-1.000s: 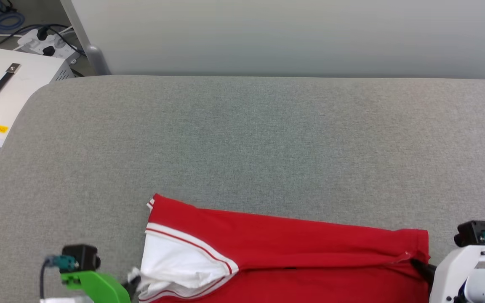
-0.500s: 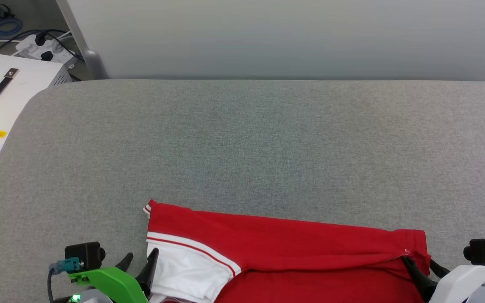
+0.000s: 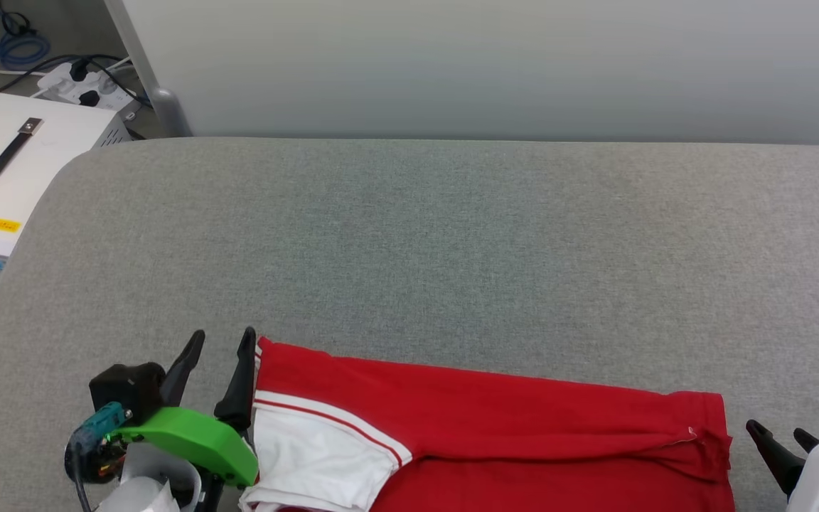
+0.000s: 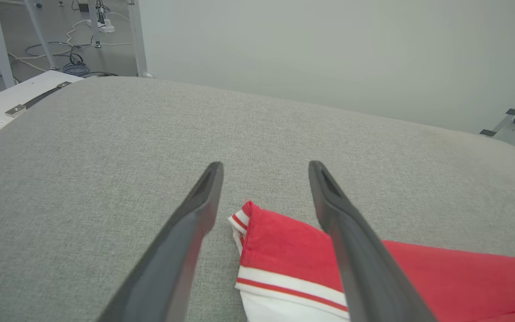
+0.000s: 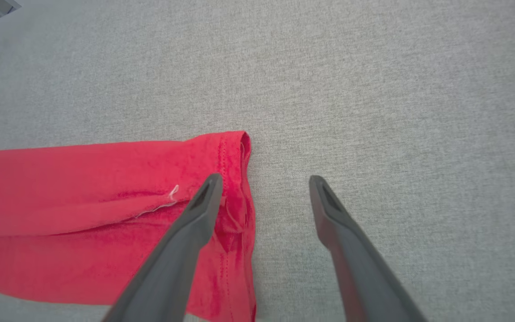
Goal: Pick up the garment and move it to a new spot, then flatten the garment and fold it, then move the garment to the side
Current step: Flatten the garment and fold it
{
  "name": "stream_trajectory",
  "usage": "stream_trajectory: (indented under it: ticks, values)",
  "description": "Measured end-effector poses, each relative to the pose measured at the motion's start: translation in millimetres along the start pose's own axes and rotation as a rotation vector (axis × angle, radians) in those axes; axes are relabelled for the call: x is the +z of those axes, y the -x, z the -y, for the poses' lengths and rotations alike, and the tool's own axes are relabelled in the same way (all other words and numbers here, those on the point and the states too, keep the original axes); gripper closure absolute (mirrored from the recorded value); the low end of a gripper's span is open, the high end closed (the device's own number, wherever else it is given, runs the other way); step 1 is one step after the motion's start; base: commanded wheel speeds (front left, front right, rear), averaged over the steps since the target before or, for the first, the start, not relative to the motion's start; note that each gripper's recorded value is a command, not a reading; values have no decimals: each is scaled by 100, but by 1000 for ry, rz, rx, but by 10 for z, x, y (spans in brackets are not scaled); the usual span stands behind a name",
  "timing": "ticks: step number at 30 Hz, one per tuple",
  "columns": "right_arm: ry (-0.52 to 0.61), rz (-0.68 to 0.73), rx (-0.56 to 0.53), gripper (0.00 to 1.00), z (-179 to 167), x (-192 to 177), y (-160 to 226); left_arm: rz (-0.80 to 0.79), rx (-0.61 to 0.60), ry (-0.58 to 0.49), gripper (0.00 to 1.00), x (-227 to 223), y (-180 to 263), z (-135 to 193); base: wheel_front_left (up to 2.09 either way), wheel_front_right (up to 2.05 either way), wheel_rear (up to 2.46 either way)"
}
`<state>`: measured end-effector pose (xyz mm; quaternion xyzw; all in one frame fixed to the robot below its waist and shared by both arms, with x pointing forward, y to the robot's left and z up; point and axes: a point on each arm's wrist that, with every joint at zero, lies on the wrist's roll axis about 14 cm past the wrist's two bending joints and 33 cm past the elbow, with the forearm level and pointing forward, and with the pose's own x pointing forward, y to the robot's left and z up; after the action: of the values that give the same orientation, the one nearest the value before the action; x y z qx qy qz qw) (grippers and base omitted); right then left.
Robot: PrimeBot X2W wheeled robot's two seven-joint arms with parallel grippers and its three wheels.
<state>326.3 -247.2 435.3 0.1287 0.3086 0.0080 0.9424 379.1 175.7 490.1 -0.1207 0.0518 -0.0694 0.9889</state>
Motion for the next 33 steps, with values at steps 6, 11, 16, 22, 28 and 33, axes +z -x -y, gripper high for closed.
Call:
stream_trajectory:
  ticks: [6,11,16,22,28,33]
  values:
    - [7,-89,6,0,-40,-89,-114,128,-11,-54,0,323,-92,88,0,0,0]
    - [7,-162,44,0,-197,-201,-314,161,-13,-85,0,362,-120,94,0,0,0]
    - [-11,-317,80,0,-331,-553,-422,167,0,-97,0,344,-130,63,0,0,0]
    - [-16,-419,101,100,-394,-739,-450,163,18,-118,0,306,-123,21,0,0,0]
    - [-14,-366,116,100,-439,-613,-439,165,21,-152,0,295,-83,35,0,0,0]
    - [-15,-295,99,100,-367,-425,-396,168,23,-171,0,303,-33,51,0,0,0]
